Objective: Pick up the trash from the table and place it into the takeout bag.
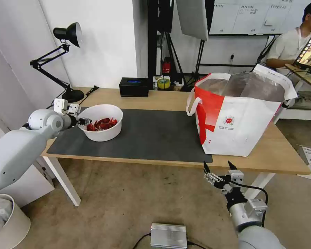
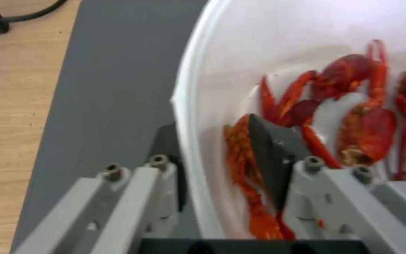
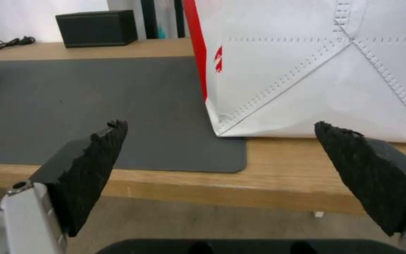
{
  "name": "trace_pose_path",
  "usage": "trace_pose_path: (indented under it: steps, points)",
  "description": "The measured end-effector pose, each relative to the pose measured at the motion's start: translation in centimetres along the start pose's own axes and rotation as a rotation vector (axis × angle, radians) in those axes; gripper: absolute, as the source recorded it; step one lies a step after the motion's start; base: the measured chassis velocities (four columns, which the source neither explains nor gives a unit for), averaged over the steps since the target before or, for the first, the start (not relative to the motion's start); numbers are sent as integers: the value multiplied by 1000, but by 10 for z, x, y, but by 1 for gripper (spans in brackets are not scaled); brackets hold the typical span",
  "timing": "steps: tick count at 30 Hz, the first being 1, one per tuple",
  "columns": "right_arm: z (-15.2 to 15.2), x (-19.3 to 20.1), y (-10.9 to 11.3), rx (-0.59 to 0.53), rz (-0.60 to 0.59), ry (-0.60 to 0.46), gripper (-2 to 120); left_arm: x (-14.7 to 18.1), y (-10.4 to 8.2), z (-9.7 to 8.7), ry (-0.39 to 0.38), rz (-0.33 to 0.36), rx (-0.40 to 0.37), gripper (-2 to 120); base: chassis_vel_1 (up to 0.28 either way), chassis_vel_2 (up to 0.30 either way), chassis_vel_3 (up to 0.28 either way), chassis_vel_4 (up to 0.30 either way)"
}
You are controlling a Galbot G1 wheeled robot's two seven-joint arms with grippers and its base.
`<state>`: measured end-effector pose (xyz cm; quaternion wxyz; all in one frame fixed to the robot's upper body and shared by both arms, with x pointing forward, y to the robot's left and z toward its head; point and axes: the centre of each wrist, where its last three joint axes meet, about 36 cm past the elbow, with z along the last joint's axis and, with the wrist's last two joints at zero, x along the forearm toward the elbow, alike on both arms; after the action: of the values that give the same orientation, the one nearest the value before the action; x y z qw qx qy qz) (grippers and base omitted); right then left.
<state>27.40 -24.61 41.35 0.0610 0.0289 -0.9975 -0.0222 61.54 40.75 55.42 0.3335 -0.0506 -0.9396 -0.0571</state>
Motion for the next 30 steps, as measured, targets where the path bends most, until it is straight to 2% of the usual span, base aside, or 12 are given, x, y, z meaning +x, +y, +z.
trace_pose_path:
  steps: [2, 4, 6, 8, 11, 17, 20, 21, 23, 26, 27, 30]
  points:
    - [0, 0, 0, 0, 0, 0, 100, 1, 0, 0, 3, 0, -3, 27, 0, 0, 0, 0]
    - [0, 0, 0, 0, 0, 0, 100, 3, 0, 1, 5, 6, -11, 15, 0, 0, 0, 0]
    - [0, 0, 0, 0, 0, 0, 100, 4, 0, 1, 5, 9, -15, 13, 0, 0, 0, 0]
    - [0, 0, 0, 0, 0, 0, 100, 8, 0, 0, 0, 15, -19, 1, 0, 0, 0, 0]
    - [0, 0, 0, 0, 0, 0, 100, 11, 1, -2, -9, 16, -18, 0, 0, 0, 0, 0]
    - [0, 0, 0, 0, 0, 0, 100, 35, 1, -24, -91, 47, 14, 0, 0, 0, 0, 0]
    - [0, 0, 0, 0, 0, 0, 100, 60, -14, -58, -186, 100, 27, 0, 0, 0, 0, 0]
    - [0, 0, 0, 0, 0, 0, 100, 60, -14, -58, -186, 100, 27, 0, 0, 0, 0, 0]
    - [0, 0, 0, 0, 0, 0, 100, 73, -30, -76, -231, 132, 22, 0, 0, 0, 0, 0]
    - [0, 0, 0, 0, 0, 0, 100, 77, -38, -83, -245, 143, 18, 0, 0, 0, 0, 0]
    - [0, 0, 0, 0, 0, 0, 100, 83, -51, -94, -262, 159, 8, 0, 0, 0, 0, 0]
    - [0, 0, 0, 0, 0, 0, 100, 87, -69, -106, -280, 174, -4, 0, 0, 0, 0, 0]
